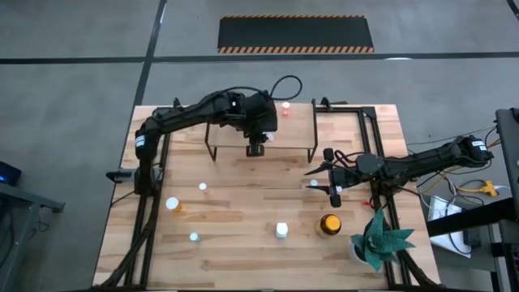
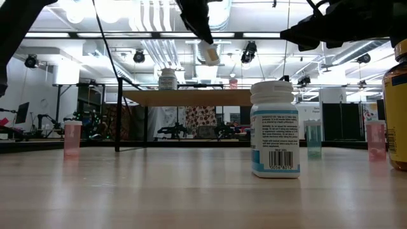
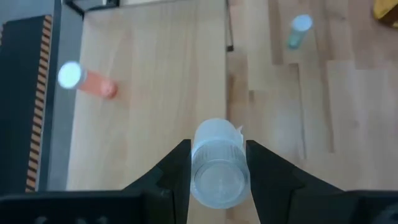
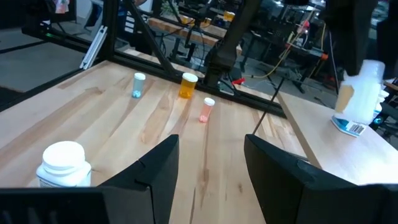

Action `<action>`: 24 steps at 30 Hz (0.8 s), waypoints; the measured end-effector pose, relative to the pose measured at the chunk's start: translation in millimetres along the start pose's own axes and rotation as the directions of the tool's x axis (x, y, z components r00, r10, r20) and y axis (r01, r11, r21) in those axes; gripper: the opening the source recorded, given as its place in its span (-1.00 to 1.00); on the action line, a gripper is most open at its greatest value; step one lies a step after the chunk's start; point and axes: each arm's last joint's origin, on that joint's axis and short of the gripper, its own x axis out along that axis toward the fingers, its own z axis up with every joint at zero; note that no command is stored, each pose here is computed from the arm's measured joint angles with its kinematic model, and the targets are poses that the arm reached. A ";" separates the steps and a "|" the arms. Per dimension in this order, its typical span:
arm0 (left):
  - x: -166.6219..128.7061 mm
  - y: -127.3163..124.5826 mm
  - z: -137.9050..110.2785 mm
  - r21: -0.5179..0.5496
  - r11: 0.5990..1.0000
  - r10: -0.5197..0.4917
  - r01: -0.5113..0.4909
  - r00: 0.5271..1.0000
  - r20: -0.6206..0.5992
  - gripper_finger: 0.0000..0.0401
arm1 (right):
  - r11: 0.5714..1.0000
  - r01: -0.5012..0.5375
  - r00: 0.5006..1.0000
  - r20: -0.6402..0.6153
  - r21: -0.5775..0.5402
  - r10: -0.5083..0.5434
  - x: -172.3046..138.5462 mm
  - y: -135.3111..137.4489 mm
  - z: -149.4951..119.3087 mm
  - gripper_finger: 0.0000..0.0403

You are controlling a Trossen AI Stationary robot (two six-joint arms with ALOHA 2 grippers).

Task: Pick and place medicine bottles onto shelf by color
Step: Put the white pill bottle on the shelf

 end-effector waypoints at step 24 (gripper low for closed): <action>44.2 39.2 -20.4 -0.068 0.991 0.102 -0.116 0.978 -0.181 -0.20 | 1.000 -0.007 1.000 -0.022 0.013 0.007 -0.1 0.7 -2.1 -0.14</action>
